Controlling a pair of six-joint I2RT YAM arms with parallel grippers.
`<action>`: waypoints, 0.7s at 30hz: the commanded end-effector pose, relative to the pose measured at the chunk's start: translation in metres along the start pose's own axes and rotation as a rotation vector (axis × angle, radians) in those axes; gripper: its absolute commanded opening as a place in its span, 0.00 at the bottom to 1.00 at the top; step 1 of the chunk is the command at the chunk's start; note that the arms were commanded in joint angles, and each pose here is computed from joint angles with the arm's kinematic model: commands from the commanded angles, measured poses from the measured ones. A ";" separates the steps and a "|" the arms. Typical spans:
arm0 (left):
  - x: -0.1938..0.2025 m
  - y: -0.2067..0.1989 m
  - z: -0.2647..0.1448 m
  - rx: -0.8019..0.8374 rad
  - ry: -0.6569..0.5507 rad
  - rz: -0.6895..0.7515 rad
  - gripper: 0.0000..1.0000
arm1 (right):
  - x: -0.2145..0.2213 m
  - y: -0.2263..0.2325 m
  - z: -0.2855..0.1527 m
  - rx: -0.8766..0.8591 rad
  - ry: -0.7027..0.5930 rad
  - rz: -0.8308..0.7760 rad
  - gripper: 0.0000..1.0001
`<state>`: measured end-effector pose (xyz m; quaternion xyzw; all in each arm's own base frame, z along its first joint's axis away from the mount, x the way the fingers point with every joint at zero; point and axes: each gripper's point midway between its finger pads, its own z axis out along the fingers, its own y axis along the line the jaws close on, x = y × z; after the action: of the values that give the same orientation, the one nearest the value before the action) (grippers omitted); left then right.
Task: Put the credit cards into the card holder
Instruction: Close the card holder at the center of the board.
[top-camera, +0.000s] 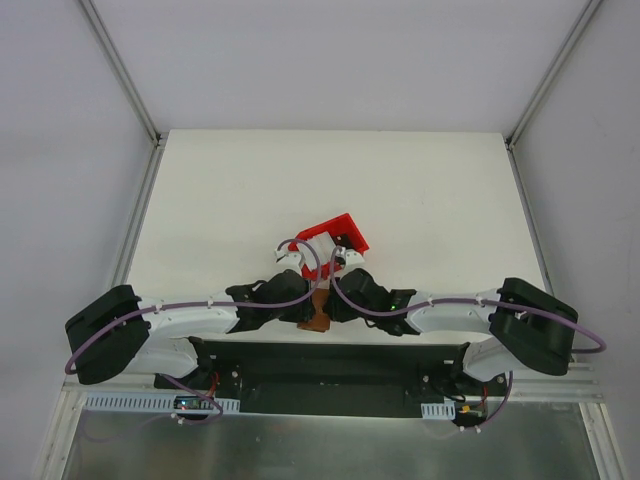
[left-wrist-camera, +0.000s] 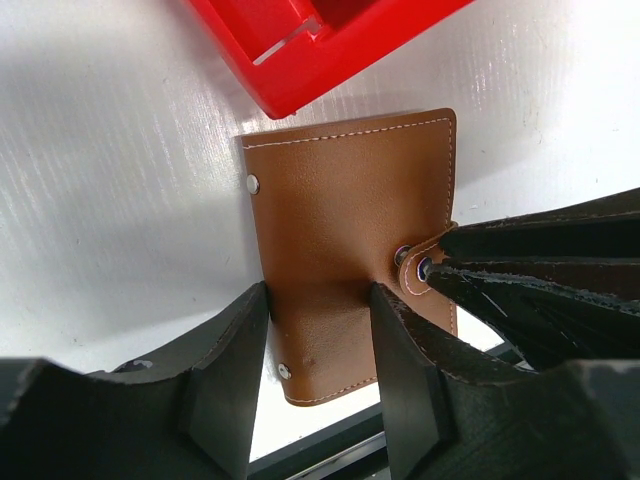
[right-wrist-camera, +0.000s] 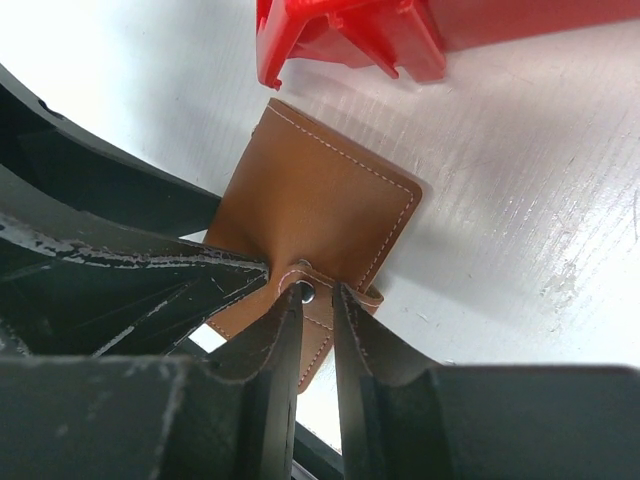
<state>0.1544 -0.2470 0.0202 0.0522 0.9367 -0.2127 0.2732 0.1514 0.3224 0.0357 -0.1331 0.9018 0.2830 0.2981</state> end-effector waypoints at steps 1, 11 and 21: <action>0.031 0.034 0.001 -0.106 0.096 0.022 0.43 | -0.011 0.013 -0.001 -0.029 -0.033 0.003 0.21; 0.010 0.023 -0.003 -0.077 0.031 0.064 0.50 | -0.010 0.012 -0.016 -0.020 -0.023 -0.006 0.21; 0.007 0.022 -0.001 -0.085 0.031 0.097 0.49 | -0.007 0.020 -0.002 -0.019 -0.012 -0.013 0.21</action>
<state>0.1573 -0.2430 0.0222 0.0711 0.9339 -0.2024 0.2859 0.1403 0.3209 0.0349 -0.1476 0.9057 0.2735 0.2885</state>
